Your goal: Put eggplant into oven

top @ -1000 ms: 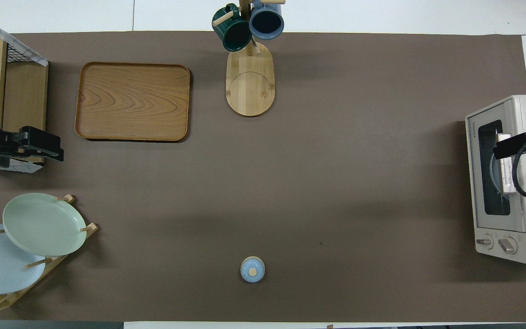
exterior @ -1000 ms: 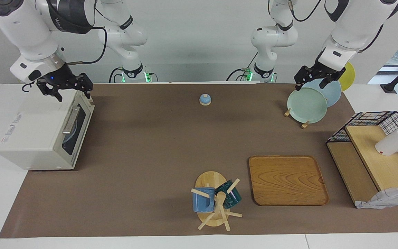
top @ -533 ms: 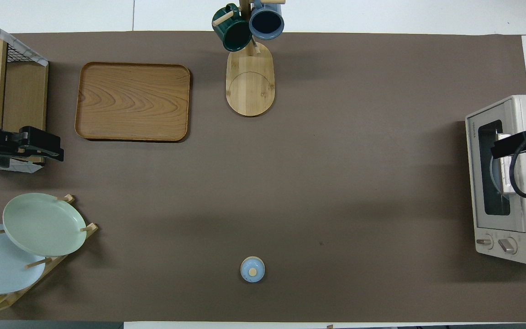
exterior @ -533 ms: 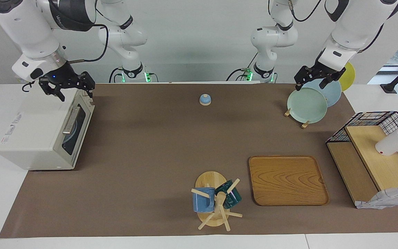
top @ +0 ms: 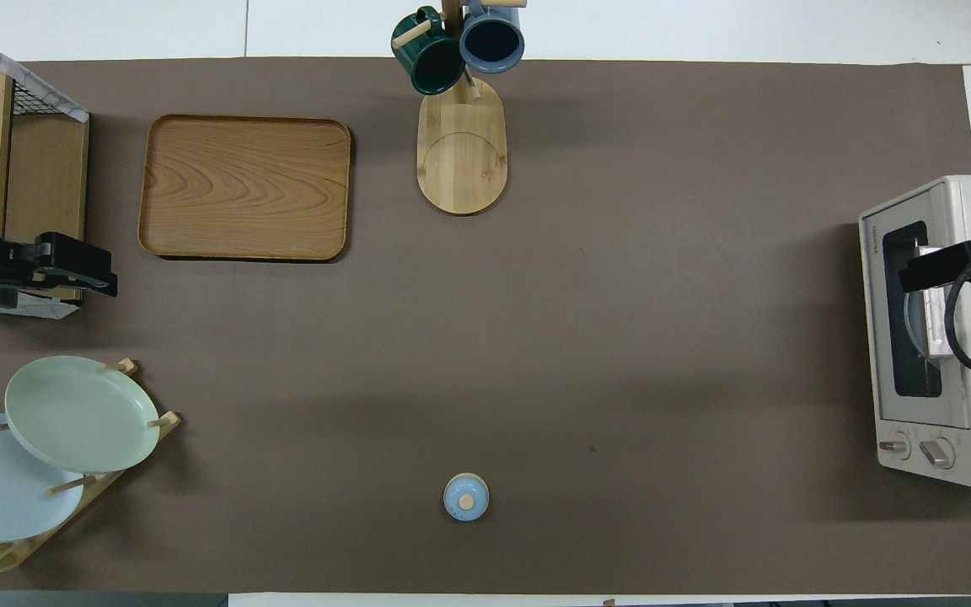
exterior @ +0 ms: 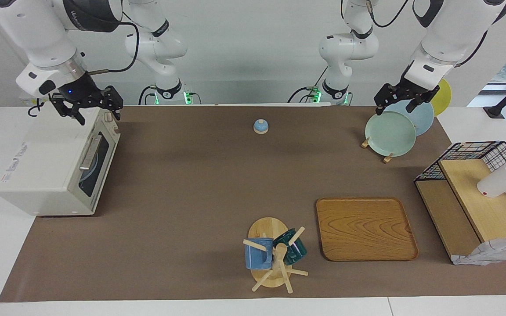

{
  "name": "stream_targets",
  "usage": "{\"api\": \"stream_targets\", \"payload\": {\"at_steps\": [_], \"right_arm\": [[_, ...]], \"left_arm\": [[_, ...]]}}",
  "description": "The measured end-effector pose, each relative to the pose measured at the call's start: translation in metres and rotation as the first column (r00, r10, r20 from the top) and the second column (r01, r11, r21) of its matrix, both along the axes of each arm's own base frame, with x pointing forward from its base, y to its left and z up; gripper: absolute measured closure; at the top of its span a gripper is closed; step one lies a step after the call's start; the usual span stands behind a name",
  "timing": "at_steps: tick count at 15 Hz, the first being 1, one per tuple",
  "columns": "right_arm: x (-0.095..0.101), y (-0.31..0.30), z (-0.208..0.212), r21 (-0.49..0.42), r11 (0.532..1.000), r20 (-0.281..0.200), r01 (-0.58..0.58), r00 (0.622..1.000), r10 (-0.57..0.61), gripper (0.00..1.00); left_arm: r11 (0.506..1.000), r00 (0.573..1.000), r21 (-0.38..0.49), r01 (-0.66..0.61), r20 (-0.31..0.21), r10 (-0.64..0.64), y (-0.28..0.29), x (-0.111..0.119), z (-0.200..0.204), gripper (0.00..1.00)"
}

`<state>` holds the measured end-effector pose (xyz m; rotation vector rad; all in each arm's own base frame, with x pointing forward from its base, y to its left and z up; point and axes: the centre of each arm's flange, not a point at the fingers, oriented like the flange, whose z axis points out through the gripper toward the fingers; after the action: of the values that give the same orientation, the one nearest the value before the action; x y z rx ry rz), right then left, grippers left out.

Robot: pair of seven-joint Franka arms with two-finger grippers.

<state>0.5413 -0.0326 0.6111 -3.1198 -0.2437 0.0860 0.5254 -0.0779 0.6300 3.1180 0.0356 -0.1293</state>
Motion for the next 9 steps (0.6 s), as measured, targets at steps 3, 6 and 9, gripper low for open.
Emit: {"api": "stream_targets", "payload": {"at_steps": [3,6,9], "right_arm": [[-0.0002,0.0000,0.0000,0.000,1.000,-0.001,0.000,1.000,0.000,0.00],[-0.0014,-0.0002,-0.0008,-0.001,1.000,-0.012,0.000,1.000,0.000,0.00],[-0.0015,-0.0004,-0.0009,-0.003,1.000,-0.013,0.000,1.000,0.000,0.00]], "left_arm": [[1.000,1.000,0.000,0.000,0.002,0.000,0.0000,0.0002,0.0002,0.00],[1.000,1.000,0.000,0.000,0.003,0.000,0.0000,0.0003,0.0002,0.00],[1.000,1.000,-0.001,0.000,0.004,0.000,-0.0001,0.0005,0.0003,0.00]]}}
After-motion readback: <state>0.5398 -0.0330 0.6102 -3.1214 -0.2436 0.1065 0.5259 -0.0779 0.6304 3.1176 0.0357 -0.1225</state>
